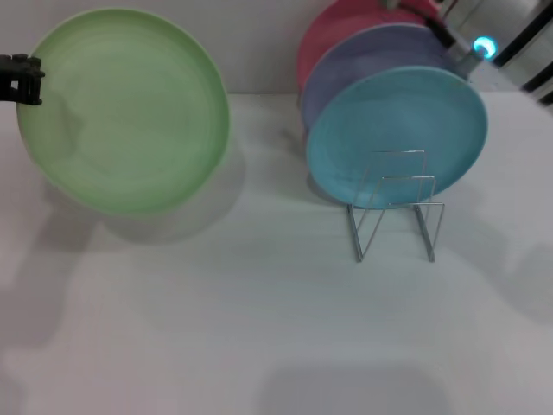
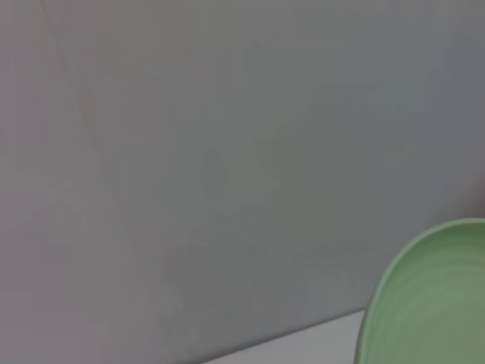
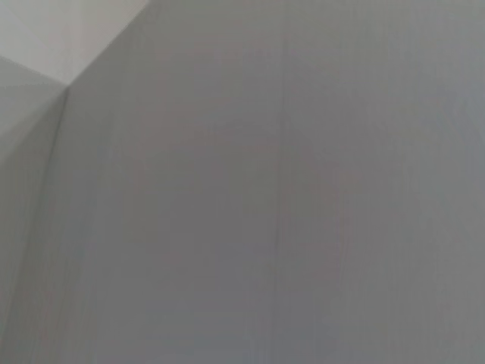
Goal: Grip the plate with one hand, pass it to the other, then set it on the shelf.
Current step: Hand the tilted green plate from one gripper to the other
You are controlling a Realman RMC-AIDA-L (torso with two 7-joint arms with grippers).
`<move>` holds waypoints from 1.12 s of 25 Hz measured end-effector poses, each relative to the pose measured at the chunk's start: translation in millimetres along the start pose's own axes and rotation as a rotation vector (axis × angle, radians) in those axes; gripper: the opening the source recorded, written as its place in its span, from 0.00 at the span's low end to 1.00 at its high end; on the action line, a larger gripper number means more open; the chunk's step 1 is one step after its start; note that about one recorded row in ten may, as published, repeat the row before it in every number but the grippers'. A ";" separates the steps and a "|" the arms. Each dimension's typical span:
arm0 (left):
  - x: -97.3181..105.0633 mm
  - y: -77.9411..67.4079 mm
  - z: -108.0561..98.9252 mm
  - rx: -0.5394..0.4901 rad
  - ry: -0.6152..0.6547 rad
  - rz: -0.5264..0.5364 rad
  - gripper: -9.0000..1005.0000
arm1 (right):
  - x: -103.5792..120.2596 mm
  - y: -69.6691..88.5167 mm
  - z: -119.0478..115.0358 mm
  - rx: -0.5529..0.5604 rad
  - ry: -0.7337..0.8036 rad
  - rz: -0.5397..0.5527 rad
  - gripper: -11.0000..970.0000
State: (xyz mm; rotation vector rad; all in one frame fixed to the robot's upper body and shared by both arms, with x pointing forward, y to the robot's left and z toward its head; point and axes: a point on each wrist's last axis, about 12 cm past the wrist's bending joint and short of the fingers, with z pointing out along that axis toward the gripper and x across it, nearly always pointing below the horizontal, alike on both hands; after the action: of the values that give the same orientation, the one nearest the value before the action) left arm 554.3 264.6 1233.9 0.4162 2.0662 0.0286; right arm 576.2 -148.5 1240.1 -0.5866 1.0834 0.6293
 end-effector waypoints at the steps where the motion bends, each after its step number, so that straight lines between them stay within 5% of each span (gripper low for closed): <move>1: 0.0 0.6 -0.5 -0.003 -0.006 -0.002 0.04 | -6.2 -0.1 -0.2 0.004 0.008 -0.016 0.77; 5: 0.3 1.6 -1.3 -0.006 -0.020 -0.009 0.04 | -16.9 1.4 -1.9 0.012 0.080 -0.080 0.77; 12: -0.8 1.6 0.2 -0.004 -0.029 -0.011 0.04 | -22.2 -12.5 3.2 0.151 0.138 0.068 0.77; 22: -1.1 1.3 1.8 -0.003 -0.033 -0.011 0.04 | -19.3 -4.6 -13.5 0.085 -0.191 0.220 0.77; 25: -1.0 1.2 2.0 -0.003 -0.033 -0.011 0.04 | -13.1 -7.5 -22.1 0.030 -0.285 0.200 0.77; 28: -0.9 0.3 2.4 -0.001 -0.032 -0.010 0.04 | -0.5 -12.1 -27.6 0.100 -0.325 0.065 0.77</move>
State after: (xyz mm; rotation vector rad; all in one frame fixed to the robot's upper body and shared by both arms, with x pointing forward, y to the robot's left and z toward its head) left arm 556.9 264.3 1233.5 0.4033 2.0362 0.0166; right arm 567.8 -176.3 1232.3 -0.3482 0.8246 0.6958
